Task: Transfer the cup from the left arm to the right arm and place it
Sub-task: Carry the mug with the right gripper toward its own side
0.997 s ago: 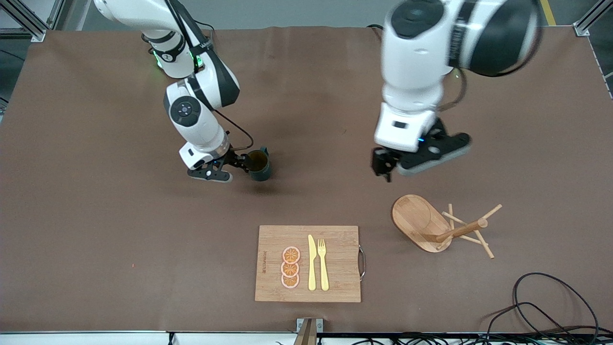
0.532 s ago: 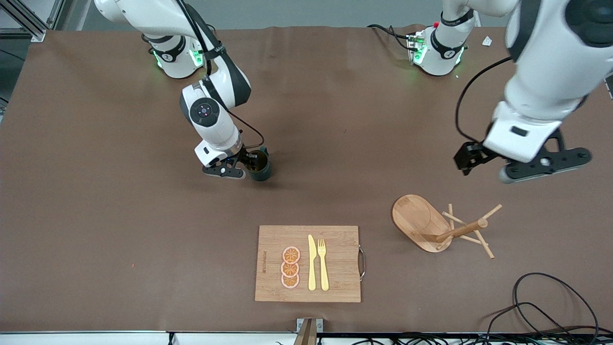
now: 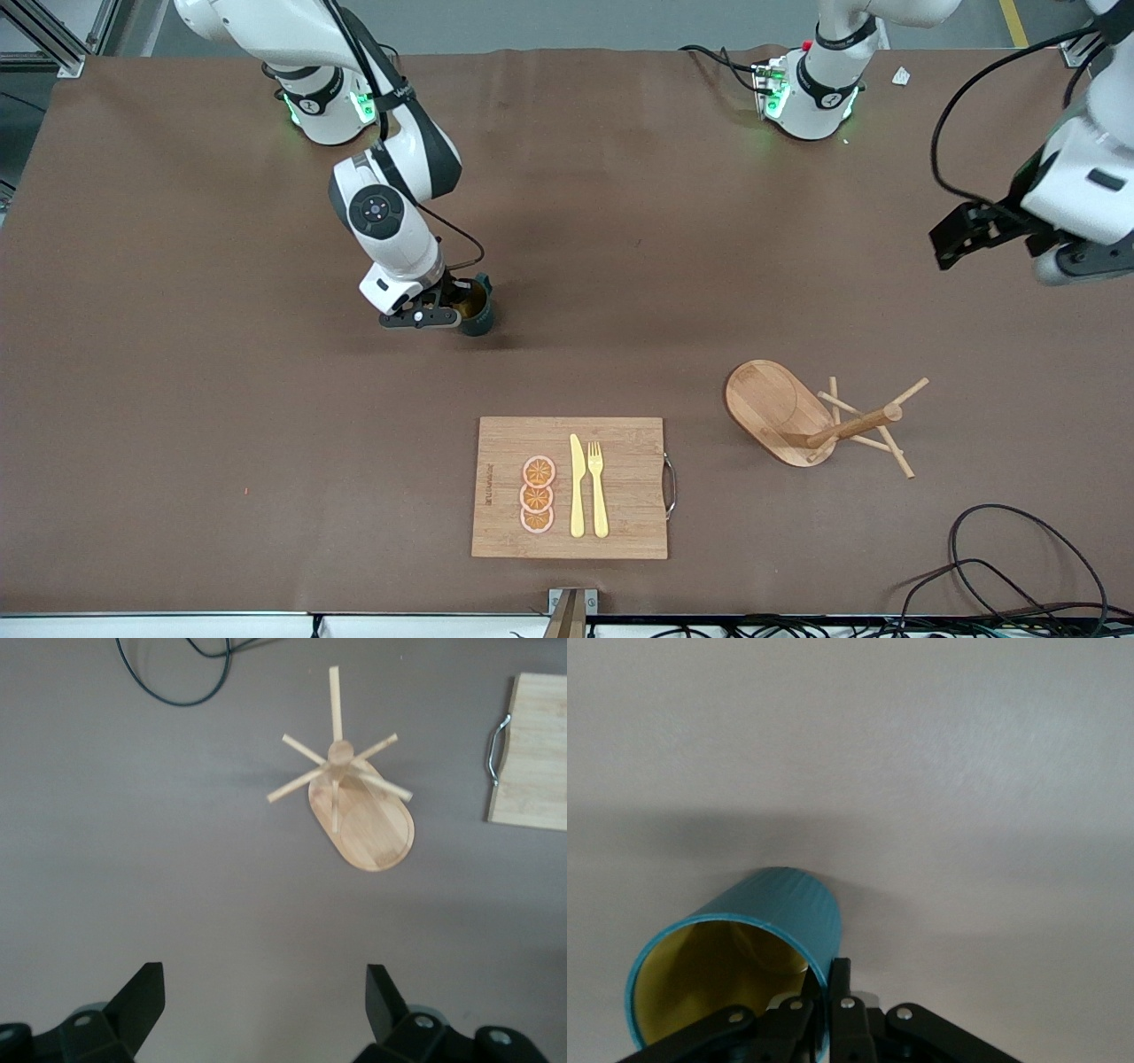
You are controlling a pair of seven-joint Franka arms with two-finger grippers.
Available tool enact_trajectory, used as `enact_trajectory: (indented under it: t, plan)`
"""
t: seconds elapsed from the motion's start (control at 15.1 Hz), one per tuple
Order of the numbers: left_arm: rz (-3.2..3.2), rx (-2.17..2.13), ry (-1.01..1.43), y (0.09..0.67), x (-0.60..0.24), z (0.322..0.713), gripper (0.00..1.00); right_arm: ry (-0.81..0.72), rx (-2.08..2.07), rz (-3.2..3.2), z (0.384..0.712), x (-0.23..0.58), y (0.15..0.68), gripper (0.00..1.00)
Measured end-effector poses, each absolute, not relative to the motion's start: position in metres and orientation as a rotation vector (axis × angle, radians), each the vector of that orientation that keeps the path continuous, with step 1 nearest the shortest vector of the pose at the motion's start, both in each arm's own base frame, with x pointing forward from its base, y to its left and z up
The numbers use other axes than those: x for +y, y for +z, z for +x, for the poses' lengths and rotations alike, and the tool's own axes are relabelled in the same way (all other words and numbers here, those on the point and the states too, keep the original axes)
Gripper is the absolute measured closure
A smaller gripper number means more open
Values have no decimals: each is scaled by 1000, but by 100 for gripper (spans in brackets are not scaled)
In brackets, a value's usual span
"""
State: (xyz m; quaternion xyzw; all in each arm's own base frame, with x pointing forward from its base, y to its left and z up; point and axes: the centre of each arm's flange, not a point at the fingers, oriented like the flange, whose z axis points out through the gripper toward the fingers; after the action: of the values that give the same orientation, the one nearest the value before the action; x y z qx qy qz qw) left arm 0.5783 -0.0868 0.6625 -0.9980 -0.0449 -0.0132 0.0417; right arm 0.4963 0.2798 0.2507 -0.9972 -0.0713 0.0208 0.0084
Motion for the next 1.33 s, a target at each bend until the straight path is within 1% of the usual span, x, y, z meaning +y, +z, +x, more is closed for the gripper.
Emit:
enact_trajectory:
  t: [0.2,0.53,0.73,0.86,1.06,1.33]
  plan:
    - [-3101,-137,-9,660,-65,575,0,72,-496,-3100,517,237,262,96]
    - [-3120,-68,20,654,-28,560,0,83,-986,-3032,544,154,278,96]
    - [-3125,-44,14,654,-28,556,0,93,-1282,-2910,559,90,279,96]
    - [-3127,-29,9,654,-33,556,0,61,-1474,-2820,567,45,281,96]
    - [-3127,-27,3,654,-35,557,0,35,-1695,-2702,572,4,283,96]
    - [-3129,-25,-26,656,-36,558,0,40,-1954,-2519,572,-15,282,96]
